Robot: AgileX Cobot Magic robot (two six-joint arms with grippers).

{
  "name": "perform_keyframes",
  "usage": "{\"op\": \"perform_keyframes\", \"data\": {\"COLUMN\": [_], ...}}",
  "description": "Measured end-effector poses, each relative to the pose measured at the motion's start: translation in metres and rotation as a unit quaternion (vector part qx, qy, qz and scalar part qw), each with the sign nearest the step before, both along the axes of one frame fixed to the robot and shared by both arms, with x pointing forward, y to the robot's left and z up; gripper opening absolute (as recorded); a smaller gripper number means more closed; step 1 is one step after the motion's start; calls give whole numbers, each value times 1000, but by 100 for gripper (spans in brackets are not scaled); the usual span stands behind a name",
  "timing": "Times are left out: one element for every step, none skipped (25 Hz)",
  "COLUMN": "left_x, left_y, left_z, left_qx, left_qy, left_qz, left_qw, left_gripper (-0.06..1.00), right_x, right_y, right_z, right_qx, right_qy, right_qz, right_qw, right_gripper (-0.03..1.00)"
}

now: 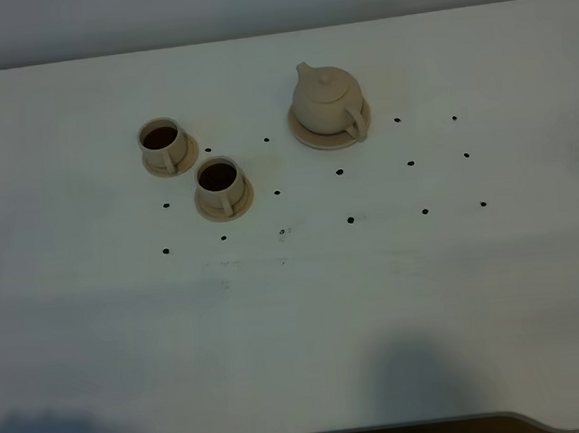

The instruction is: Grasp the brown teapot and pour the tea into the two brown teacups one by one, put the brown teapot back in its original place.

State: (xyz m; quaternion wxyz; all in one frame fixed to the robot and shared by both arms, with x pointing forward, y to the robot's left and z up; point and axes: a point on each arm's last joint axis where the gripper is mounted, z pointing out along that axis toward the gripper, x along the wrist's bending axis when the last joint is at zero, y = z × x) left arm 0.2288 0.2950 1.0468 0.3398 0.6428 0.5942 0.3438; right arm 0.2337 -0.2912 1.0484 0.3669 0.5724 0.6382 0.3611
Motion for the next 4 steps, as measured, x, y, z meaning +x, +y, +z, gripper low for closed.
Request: {"op": "perform_keyframes", "data": {"left_x": [0, 0, 0, 0], "left_y": [0, 0, 0, 0], "left_z": [0, 0, 0, 0], "left_qx": [0, 0, 0, 0], "left_qy": [0, 0, 0, 0], "left_qz": [0, 0, 0, 0], "left_qw": [1000, 1000, 1000, 1000], "left_gripper": [33, 33, 33, 33], "right_x": [0, 0, 0, 0], "right_y": [0, 0, 0, 0], "right_z": [0, 0, 0, 0], "right_qx": [0, 0, 0, 0], "right_qy": [0, 0, 0, 0], "right_qz": [0, 0, 0, 0], "right_qw": [1000, 1000, 1000, 1000], "right_gripper": [45, 45, 45, 45]}}
